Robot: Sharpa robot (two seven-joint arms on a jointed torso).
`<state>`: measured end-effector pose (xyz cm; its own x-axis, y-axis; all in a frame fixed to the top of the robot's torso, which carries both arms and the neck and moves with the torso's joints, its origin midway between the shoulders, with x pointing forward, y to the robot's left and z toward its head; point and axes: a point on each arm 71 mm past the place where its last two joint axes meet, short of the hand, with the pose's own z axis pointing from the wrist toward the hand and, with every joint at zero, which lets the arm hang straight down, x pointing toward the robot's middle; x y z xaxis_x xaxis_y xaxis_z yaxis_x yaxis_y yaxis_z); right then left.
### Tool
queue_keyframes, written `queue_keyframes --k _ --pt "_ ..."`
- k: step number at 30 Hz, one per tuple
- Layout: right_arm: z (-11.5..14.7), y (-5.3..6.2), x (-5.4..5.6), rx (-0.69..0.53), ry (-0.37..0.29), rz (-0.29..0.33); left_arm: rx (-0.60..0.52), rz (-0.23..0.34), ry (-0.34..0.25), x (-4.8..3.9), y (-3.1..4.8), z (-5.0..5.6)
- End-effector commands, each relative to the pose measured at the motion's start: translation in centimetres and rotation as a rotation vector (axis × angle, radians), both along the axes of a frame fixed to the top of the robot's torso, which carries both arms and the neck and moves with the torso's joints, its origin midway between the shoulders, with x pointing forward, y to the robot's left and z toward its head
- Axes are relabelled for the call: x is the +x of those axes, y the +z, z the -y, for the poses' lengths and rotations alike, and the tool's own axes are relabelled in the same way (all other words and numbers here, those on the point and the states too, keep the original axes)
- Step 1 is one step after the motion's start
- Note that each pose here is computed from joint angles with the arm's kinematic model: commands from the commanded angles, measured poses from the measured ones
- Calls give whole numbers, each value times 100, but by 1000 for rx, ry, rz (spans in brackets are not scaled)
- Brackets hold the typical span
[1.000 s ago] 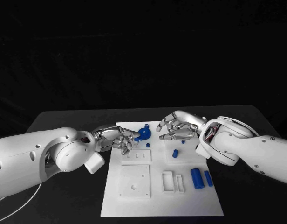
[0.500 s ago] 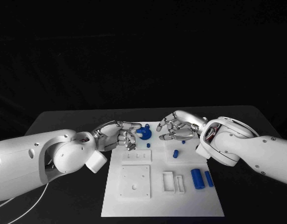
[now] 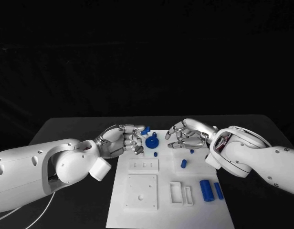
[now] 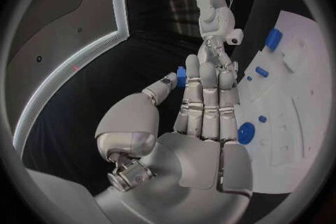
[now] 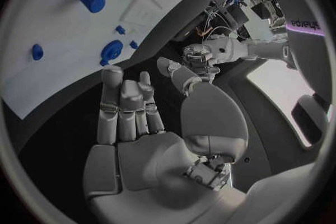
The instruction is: Assemble the parts on the task board
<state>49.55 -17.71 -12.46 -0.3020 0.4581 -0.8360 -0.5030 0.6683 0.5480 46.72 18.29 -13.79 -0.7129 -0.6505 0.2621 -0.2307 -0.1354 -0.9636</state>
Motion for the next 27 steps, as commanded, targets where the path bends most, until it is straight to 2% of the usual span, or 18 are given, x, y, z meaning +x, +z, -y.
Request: queue_keyframes --k 1,19,24,27 --pt "-5 5 -3 12 7 3 -63 -1 -31 -27 32 23" --pt "-9 17 -10 23 8 11 -79 -10 -85 -49 30 23" --pt "-31 44 -28 47 15 34 -79 -9 -86 -49 30 23" --pt "-62 84 -56 80 29 68 -77 -8 -84 -45 29 19"
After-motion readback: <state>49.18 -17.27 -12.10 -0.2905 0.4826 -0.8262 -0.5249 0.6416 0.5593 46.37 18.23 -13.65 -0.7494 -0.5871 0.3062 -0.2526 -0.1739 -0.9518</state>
